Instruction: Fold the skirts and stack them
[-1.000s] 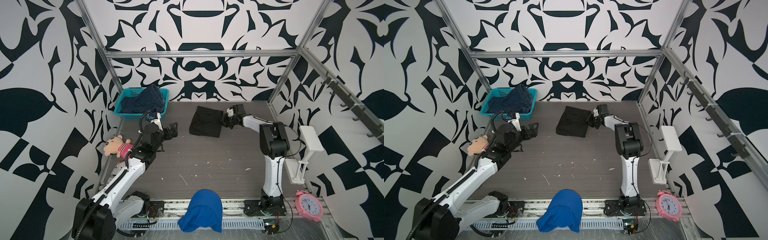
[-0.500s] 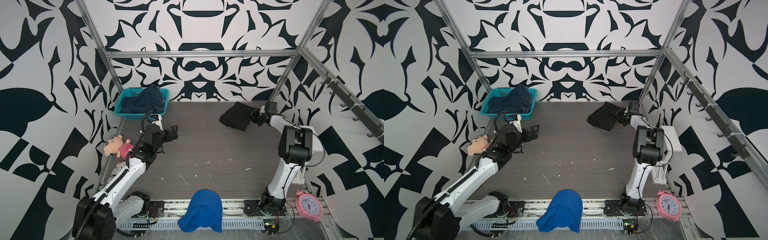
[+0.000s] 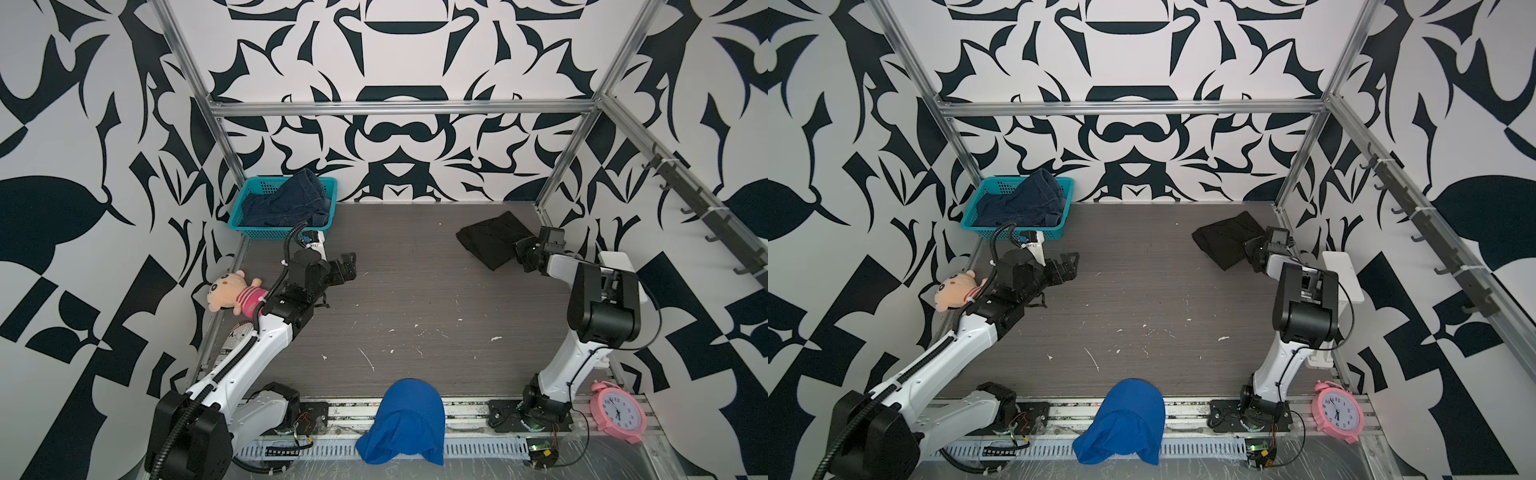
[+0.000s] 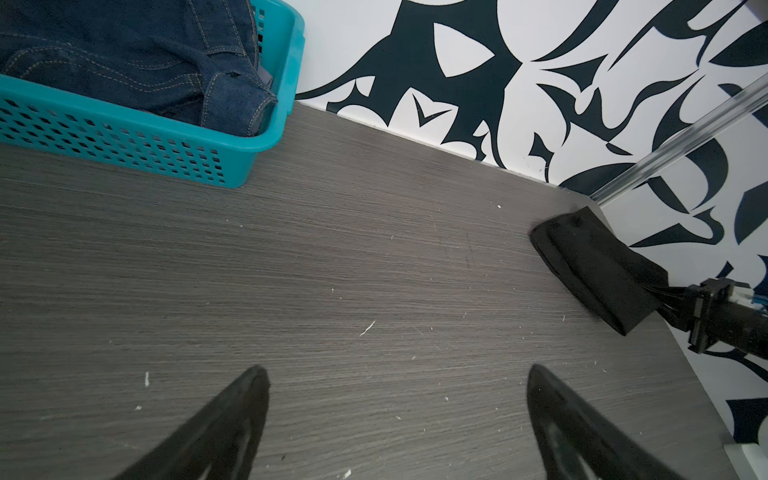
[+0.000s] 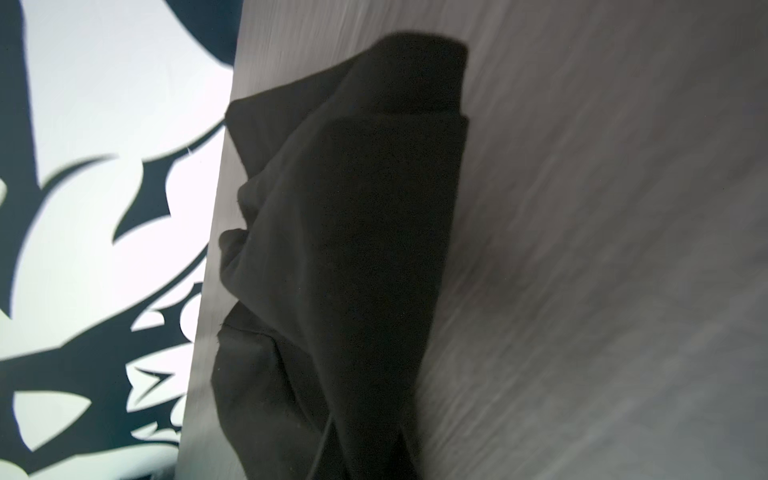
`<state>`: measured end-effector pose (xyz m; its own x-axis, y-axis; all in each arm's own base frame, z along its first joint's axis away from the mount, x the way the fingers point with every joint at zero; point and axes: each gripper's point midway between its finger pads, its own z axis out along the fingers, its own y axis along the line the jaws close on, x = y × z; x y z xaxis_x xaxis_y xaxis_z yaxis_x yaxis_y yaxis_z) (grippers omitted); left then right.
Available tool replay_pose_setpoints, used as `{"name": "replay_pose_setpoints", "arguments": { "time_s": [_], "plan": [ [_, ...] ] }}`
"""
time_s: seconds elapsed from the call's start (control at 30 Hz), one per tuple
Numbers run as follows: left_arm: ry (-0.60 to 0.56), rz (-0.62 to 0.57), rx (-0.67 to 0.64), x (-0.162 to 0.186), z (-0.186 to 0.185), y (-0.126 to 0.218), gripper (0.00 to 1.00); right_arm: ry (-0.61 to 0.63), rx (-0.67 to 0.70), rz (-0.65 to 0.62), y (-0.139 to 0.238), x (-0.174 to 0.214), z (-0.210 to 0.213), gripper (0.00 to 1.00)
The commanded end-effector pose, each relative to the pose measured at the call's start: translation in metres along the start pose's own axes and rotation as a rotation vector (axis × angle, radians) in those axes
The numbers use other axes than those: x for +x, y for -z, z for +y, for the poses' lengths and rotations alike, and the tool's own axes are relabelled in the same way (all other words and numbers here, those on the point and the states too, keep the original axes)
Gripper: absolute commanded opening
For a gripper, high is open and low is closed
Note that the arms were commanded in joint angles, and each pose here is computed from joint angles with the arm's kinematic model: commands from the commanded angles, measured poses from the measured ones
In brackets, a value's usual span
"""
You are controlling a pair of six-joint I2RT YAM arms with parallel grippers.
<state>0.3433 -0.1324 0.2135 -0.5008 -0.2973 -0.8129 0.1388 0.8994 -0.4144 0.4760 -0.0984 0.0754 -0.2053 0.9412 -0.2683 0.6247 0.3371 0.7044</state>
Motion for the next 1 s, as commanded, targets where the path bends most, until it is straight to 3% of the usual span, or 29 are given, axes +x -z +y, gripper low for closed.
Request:
{"name": "replay_pose_setpoints", "arguments": {
  "time_s": [0.0,0.17,0.47,0.97],
  "plan": [
    [0.003,-0.037,-0.008,-0.010,0.000,0.008,0.99,-0.070,-0.103,-0.197,0.034,-0.046,0.027,0.00],
    [-0.001,-0.032,-0.012,-0.008,0.002,0.005,0.99,-0.074,-0.089,-0.203,0.036,-0.051,0.024,0.00],
    [0.011,-0.011,0.002,-0.006,-0.002,-0.001,1.00,-0.197,-0.093,-0.186,-0.016,-0.053,0.016,0.00],
    [0.013,0.003,-0.008,-0.002,0.000,-0.005,1.00,-0.264,-0.106,-0.213,-0.070,-0.060,0.041,0.00]
  ]
}}
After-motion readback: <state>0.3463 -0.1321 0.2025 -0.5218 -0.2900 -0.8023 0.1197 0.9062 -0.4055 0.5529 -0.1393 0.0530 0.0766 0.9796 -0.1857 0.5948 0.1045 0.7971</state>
